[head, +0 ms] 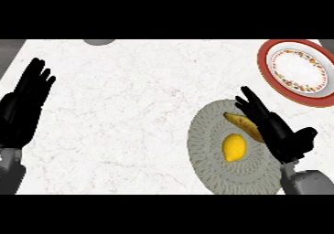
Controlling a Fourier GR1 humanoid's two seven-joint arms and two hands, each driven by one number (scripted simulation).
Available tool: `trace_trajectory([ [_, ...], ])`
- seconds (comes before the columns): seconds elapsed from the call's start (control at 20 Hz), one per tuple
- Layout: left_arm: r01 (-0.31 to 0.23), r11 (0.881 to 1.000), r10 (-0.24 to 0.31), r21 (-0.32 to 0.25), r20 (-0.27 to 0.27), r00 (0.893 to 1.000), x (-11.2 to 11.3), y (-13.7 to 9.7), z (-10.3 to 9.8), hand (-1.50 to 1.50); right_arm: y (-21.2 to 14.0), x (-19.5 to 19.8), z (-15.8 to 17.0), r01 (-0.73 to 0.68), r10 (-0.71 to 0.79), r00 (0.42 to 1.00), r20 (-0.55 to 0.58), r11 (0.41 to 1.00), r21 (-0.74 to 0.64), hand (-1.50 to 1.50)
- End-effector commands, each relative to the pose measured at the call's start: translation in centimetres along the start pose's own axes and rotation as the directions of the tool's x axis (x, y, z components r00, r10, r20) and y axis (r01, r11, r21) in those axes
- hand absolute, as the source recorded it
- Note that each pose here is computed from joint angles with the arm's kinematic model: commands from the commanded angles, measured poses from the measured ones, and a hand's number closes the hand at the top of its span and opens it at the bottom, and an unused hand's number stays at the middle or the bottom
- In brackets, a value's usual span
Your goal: Pick the lemon from the placemat and place it in the plate
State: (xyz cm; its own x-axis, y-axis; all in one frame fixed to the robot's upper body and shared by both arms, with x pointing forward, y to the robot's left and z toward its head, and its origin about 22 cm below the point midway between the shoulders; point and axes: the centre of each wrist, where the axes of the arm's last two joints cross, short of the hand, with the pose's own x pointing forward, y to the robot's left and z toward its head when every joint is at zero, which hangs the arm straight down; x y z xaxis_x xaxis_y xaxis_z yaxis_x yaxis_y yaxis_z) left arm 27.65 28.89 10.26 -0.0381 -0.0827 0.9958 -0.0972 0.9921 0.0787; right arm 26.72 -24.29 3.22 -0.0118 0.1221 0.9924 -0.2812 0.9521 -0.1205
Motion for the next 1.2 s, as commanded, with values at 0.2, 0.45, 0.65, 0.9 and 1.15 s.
trace_trajectory([
  [0.2, 0.009, 1.0, 0.001, 0.024, -0.368, 0.93, -9.0, -0.1, 4.6, 0.0, -8.6, 7.3, 1.8, -0.124, 0.236, 0.963, 0.131, 0.819, -0.561, 1.5],
  [0.45, -0.067, 0.998, 0.06, -0.001, -0.434, 0.899, -11.0, -2.3, 6.2, 0.0, -13.3, 4.9, 6.0, -0.376, 0.398, 0.893, -0.209, 0.407, -0.833, -1.5],
  [0.65, -0.067, 0.997, 0.049, -0.027, -0.431, 0.901, -11.8, -3.4, 6.3, 0.0, -7.3, 4.2, 8.7, -0.257, 0.401, 0.91, -0.107, 0.342, -0.904, -1.5],
  [0.9, -0.078, 0.994, 0.039, -0.078, -0.415, 0.909, -12.2, -4.5, 6.1, 0.0, -3.1, 6.0, 12.7, -0.353, 0.437, 0.88, -0.186, 0.34, -0.872, -1.5],
  [1.15, -0.075, 0.994, 0.037, -0.079, -0.408, 0.912, -13.3, -5.2, 6.6, 0.0, -3.6, 6.3, 13.6, -0.623, 0.443, 0.779, -0.443, 0.476, -0.62, -1.5],
])
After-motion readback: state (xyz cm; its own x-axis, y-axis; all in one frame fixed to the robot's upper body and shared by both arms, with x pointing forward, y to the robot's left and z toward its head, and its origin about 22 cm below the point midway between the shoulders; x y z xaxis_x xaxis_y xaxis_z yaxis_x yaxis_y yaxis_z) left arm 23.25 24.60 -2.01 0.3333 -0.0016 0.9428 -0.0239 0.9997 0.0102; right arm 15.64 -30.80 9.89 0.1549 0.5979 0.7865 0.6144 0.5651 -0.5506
